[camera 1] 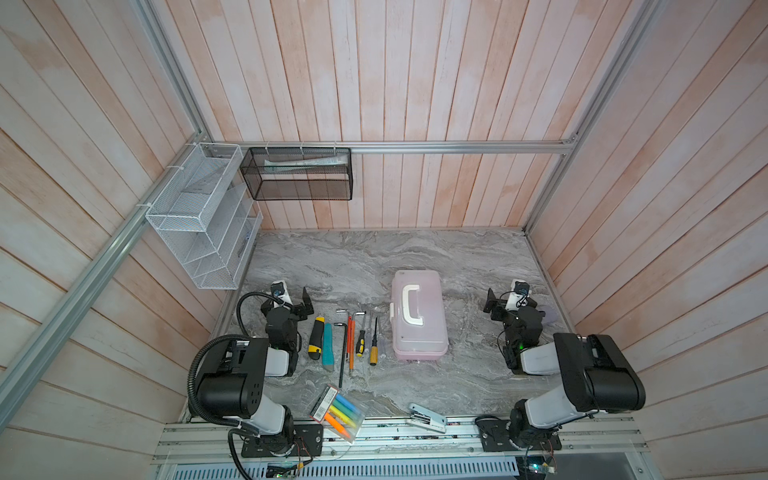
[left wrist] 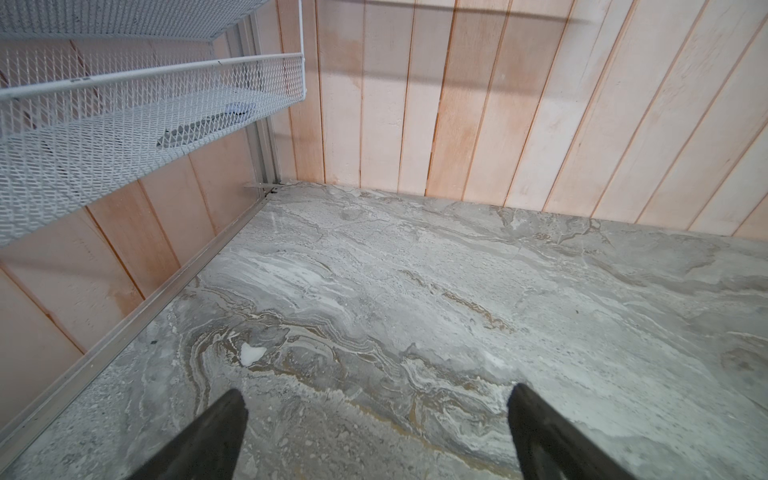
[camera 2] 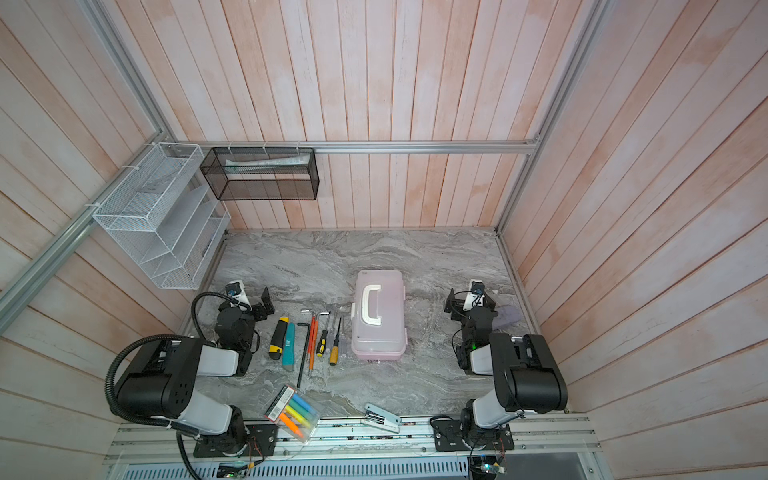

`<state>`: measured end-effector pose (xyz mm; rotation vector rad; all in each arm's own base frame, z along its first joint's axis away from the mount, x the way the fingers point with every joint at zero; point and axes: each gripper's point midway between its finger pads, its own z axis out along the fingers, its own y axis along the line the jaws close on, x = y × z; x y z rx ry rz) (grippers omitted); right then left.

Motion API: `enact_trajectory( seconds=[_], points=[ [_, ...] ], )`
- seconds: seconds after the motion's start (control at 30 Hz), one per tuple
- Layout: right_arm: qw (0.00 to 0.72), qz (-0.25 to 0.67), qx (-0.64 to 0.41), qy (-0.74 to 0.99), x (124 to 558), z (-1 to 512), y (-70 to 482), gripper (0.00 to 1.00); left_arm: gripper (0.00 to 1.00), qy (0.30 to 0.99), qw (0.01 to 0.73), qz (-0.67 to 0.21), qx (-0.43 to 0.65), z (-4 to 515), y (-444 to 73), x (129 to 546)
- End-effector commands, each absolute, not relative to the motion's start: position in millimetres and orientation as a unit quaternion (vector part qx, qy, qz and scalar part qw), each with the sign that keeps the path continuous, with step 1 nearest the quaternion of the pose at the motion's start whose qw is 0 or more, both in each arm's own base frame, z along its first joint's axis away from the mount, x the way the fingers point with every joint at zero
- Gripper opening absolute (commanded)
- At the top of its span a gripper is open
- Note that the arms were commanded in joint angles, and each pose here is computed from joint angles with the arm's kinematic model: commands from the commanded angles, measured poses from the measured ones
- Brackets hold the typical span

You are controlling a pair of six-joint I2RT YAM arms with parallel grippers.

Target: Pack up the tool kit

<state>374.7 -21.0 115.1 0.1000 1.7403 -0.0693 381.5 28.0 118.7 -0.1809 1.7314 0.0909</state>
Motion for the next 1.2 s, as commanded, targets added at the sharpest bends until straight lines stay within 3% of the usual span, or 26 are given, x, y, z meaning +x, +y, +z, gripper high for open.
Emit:
enact_trajectory(
  seconds=[0.0,0.33,0.5,0.67,0.77,0.87,0.97,1.17],
  points=[
    [0.653,-0.029,0.044,0.756,378.1,124.3,-22.2,0.98,1.0,0.752,0.654,0.043,-0.073,128.2,27.6,385.1],
    [0.657,-0.026,0.036,0.753,379.0,127.0,-19.5,0.98,1.0,0.751,0.654,0.043,-0.073,128.5,27.5,384.8],
    [0.643,-0.068,0.039,0.762,386.2,145.4,-18.5,0.98,1.0,0.736,0.671,0.061,-0.069,146.8,23.8,377.7],
    [0.65,-0.111,0.069,0.749,392.5,183.3,-0.6,0.98,1.0,0.762,0.634,0.086,-0.1,173.4,33.4,382.2],
    [0.632,-0.092,0.091,0.764,401.4,195.3,13.4,0.98,1.0,0.745,0.65,0.025,-0.146,195.6,28.3,376.3],
    [0.612,-0.055,0.084,0.785,404.8,206.3,44.3,0.98,1.0,0.78,0.6,-0.017,-0.177,199.7,20.7,379.3],
    [0.604,-0.049,0.079,0.792,397.1,228.0,76.3,0.98,1.0,0.818,0.554,-0.081,-0.132,199.5,-12.7,378.9],
    [0.528,0.109,0.059,0.84,382.3,244.1,152.9,0.9,1.0,0.828,0.5,-0.244,-0.072,211.0,-86.1,363.4]
  ],
)
